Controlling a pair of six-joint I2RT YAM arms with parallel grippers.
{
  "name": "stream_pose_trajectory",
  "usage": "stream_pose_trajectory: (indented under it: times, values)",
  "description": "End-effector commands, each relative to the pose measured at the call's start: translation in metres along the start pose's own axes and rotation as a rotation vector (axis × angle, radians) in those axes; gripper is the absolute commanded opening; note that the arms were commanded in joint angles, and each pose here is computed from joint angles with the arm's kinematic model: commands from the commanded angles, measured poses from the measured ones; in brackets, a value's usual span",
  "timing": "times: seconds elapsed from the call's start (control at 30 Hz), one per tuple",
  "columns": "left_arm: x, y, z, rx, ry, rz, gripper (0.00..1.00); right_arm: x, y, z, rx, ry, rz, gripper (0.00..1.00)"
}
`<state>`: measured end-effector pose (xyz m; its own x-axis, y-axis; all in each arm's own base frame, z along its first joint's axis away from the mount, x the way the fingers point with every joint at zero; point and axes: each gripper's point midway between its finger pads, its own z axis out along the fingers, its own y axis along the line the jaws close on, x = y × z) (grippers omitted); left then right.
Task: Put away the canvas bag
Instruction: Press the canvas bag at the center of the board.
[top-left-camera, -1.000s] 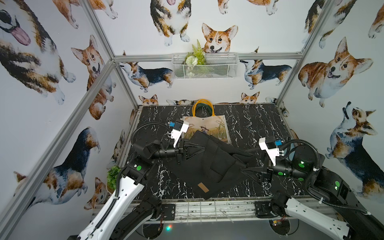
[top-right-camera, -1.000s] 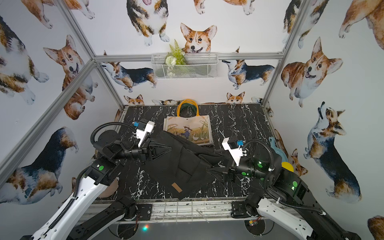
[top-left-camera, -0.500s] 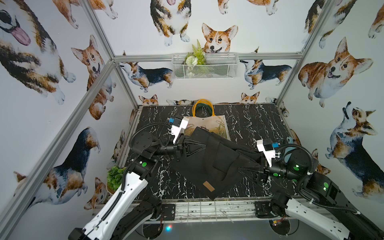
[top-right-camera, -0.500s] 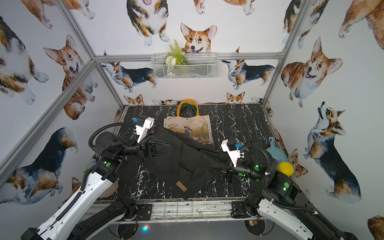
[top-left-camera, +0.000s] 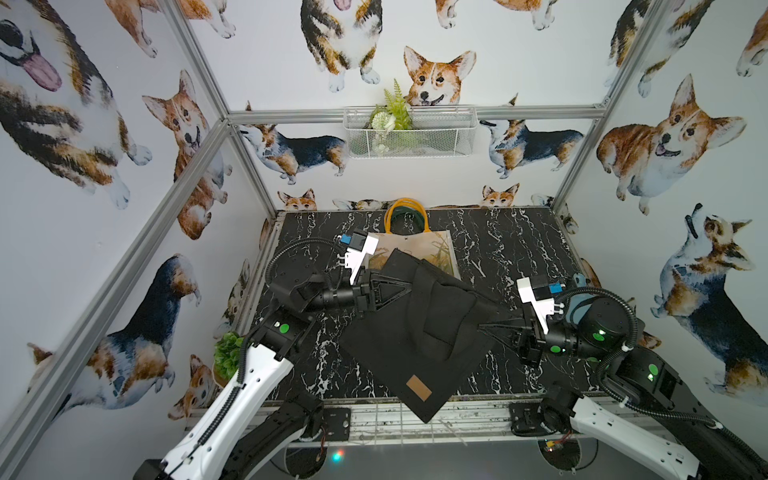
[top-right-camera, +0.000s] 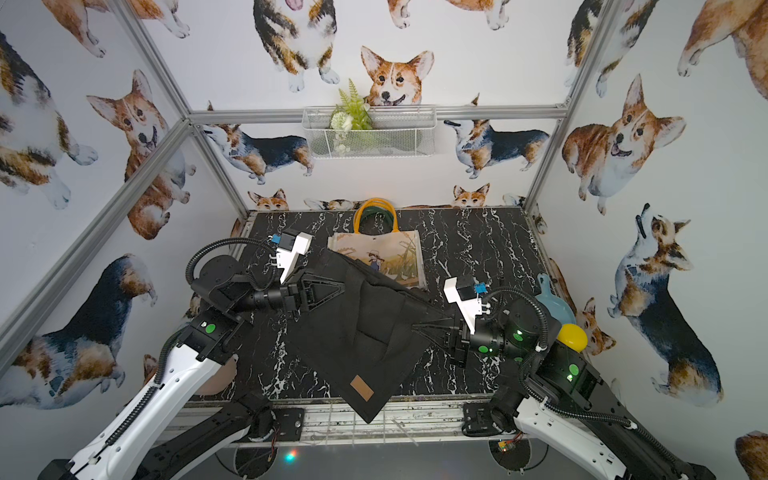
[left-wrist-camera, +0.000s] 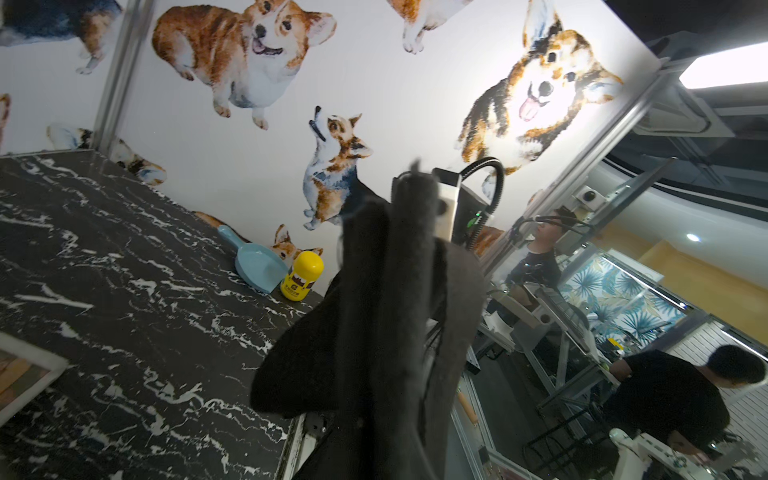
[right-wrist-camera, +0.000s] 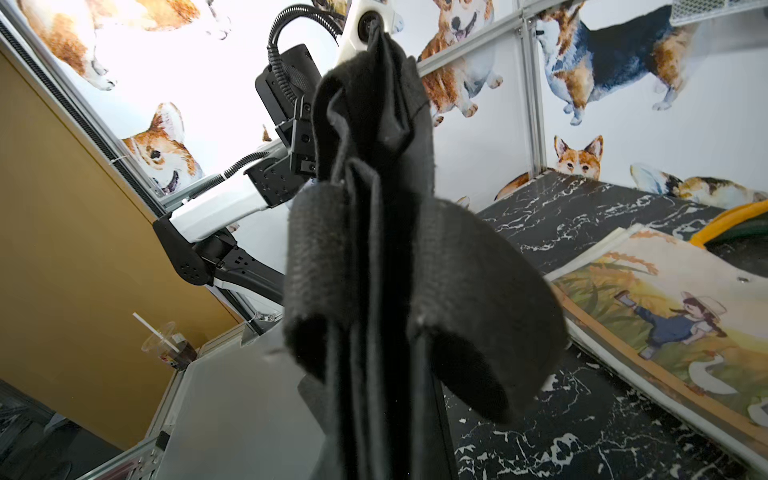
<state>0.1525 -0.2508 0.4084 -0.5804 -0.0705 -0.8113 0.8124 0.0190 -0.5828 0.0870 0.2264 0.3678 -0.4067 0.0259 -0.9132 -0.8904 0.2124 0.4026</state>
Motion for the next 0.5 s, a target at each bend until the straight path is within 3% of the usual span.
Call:
stream_pose_trajectory:
  times: [0.0, 0.1, 0.23, 0.47]
  values:
    - [0.019, 0.052, -0.003, -0.237, 0.049, -0.062, 0.06, 0.005, -0.035, 0.008, 0.156, -0.024, 0.239, 0.00]
    - [0.039, 0.097, -0.009, -0.413, 0.092, -0.143, 0.06, 0.019, -0.070, 0.021, 0.296, -0.021, 0.522, 0.00]
    - [0.056, 0.139, -0.014, -0.578, 0.165, -0.221, 0.01, 0.043, -0.103, 0.034, 0.459, 0.019, 0.658, 0.00]
    - [0.050, 0.186, 0.000, -0.676, 0.272, -0.222, 0.00, 0.063, -0.152, 0.048, 0.536, -0.217, 0.878, 0.00]
